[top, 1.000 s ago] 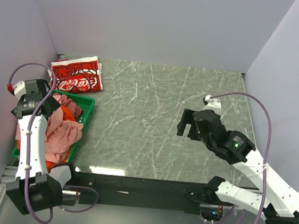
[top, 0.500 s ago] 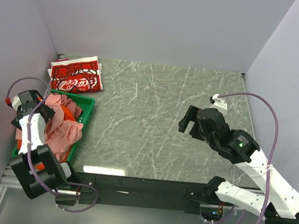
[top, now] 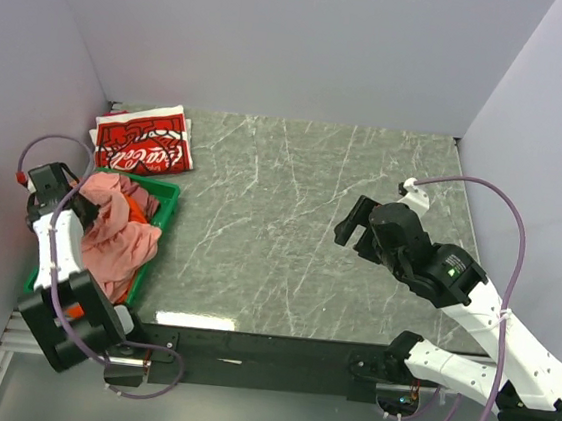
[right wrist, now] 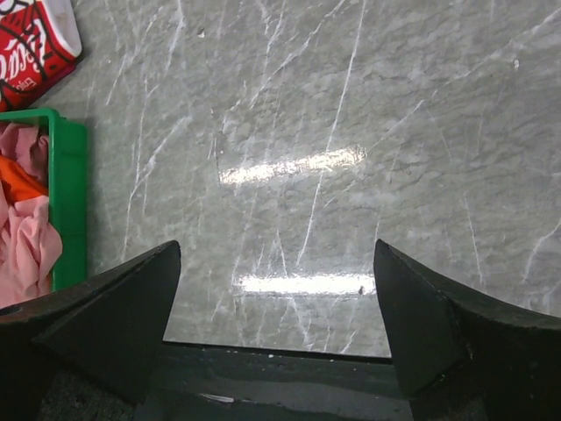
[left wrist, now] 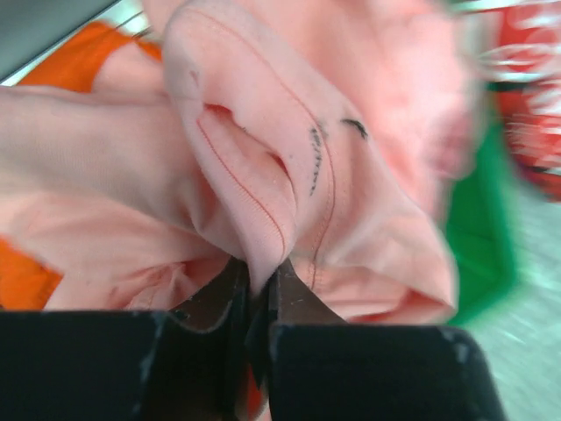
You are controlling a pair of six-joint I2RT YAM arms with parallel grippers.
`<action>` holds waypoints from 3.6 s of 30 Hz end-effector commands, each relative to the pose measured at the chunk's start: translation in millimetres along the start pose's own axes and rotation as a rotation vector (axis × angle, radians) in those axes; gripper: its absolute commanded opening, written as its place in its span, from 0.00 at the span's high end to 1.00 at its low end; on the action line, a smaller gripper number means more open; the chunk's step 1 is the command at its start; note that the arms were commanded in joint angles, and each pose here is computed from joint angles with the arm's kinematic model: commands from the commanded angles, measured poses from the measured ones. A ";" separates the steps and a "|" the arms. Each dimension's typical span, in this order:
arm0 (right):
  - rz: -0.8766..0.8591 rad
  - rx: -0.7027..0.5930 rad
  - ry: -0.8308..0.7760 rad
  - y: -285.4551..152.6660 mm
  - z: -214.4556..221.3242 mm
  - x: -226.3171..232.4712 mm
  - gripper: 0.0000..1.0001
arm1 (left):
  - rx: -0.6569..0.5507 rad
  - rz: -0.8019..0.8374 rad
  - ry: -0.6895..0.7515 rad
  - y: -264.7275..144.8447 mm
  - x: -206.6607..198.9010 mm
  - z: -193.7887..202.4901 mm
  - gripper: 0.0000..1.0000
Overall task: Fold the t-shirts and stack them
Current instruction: Grab the tshirt from the pile, then move the tshirt to the center of the board, then flatten the tshirt out
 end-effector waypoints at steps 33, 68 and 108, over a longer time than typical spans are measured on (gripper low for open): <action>0.069 -0.126 -0.104 -14.1 -35.1 -14.8 0.02 | 0.302 1.206 0.189 -366.7 -281.6 87.5 0.99; 0.129 0.115 0.214 97.9 69.2 -52.2 0.03 | 0.473 0.637 0.568 -131.4 -193.5 226.1 0.28; 0.239 0.289 0.219 228.5 42.8 -111.1 0.38 | 0.818 0.540 0.799 -34.0 -258.1 347.0 0.39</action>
Point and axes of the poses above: each gripper's point midway between its finger pads, its own y axis out along the fingers, its own x axis along the line the jaws close on, z = x × y, the point moved 5 cm from there along -y, back along the fingers, and after that the axes turned 13 degrees about -y, right-handed, at the moved point
